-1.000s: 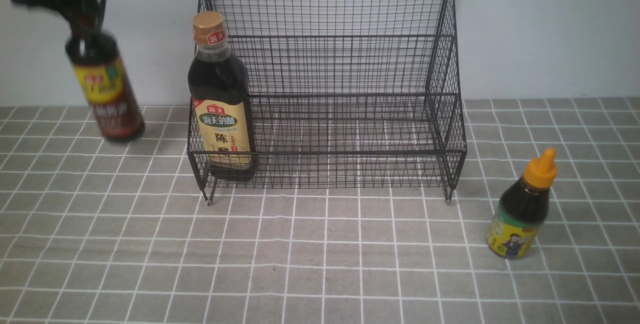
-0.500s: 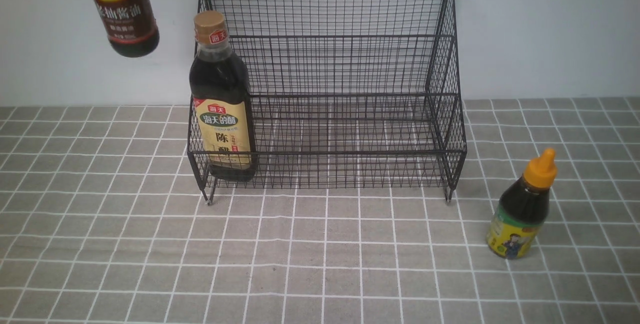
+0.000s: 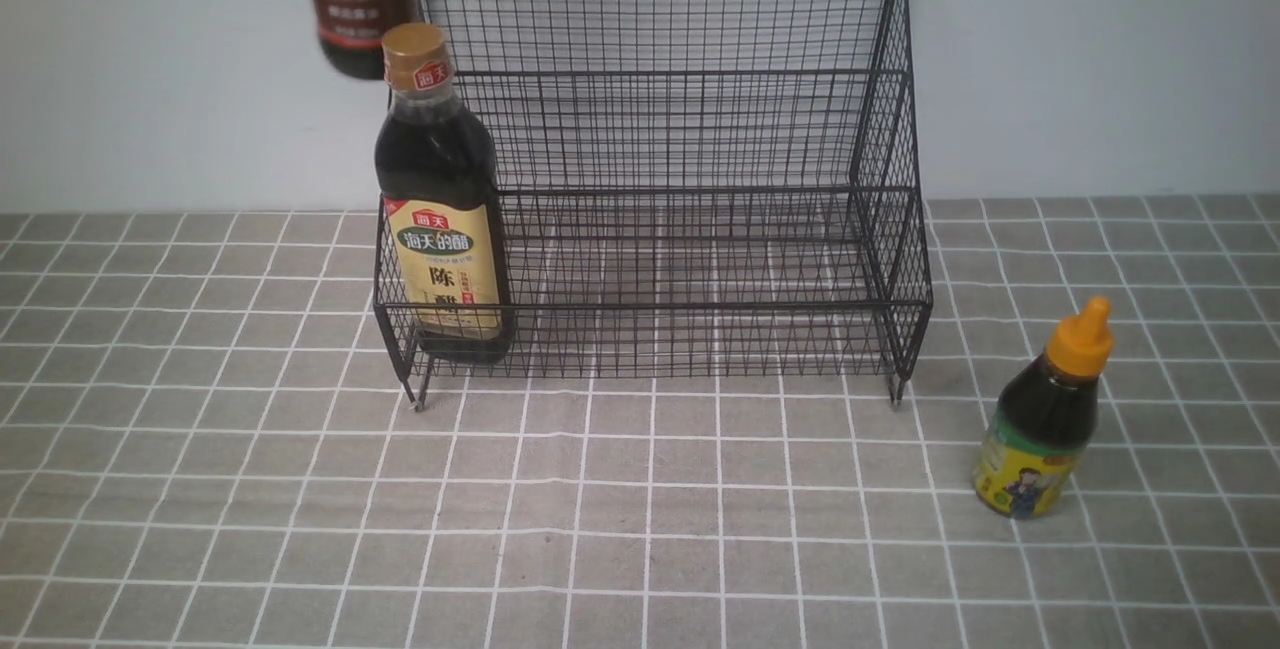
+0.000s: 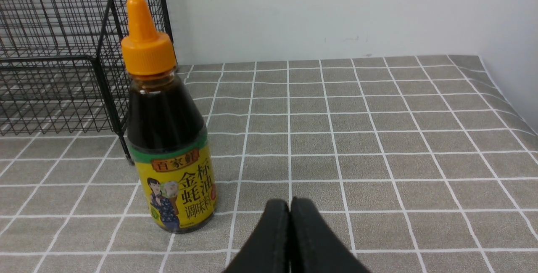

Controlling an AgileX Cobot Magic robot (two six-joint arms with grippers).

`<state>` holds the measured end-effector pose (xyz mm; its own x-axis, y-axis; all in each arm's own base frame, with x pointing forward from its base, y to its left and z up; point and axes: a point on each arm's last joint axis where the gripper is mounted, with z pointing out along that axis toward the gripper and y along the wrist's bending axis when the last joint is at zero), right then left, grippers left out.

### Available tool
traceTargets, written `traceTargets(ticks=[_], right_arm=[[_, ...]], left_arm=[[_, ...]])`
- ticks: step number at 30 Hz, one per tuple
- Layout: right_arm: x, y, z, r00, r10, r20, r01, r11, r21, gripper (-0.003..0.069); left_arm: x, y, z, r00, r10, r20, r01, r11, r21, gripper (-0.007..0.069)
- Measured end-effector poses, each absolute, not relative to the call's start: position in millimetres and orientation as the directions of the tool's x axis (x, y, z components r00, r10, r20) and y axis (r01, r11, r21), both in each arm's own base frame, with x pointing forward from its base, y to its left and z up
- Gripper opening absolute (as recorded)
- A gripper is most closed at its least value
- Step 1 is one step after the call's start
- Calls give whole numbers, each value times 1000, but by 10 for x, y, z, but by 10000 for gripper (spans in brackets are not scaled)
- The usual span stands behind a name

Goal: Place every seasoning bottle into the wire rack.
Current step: Use the left arm to put the condiment bottle back on the shelf

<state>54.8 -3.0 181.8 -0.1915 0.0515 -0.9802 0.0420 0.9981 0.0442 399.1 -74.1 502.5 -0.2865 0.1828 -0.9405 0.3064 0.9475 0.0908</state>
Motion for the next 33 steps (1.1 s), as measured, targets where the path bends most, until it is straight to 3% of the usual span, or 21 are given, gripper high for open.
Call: traceTargets(ticks=[19, 33], right_arm=[[548, -30, 1818, -191, 51, -980, 42, 998, 44, -12], [548, -30, 1818, -191, 51, -980, 42, 998, 44, -12]], left_arm=[[4290, -903, 4646, -382, 123, -916, 373, 927, -31, 269], [4565, -962, 4038, -576, 195, -794, 393, 917, -60, 269]])
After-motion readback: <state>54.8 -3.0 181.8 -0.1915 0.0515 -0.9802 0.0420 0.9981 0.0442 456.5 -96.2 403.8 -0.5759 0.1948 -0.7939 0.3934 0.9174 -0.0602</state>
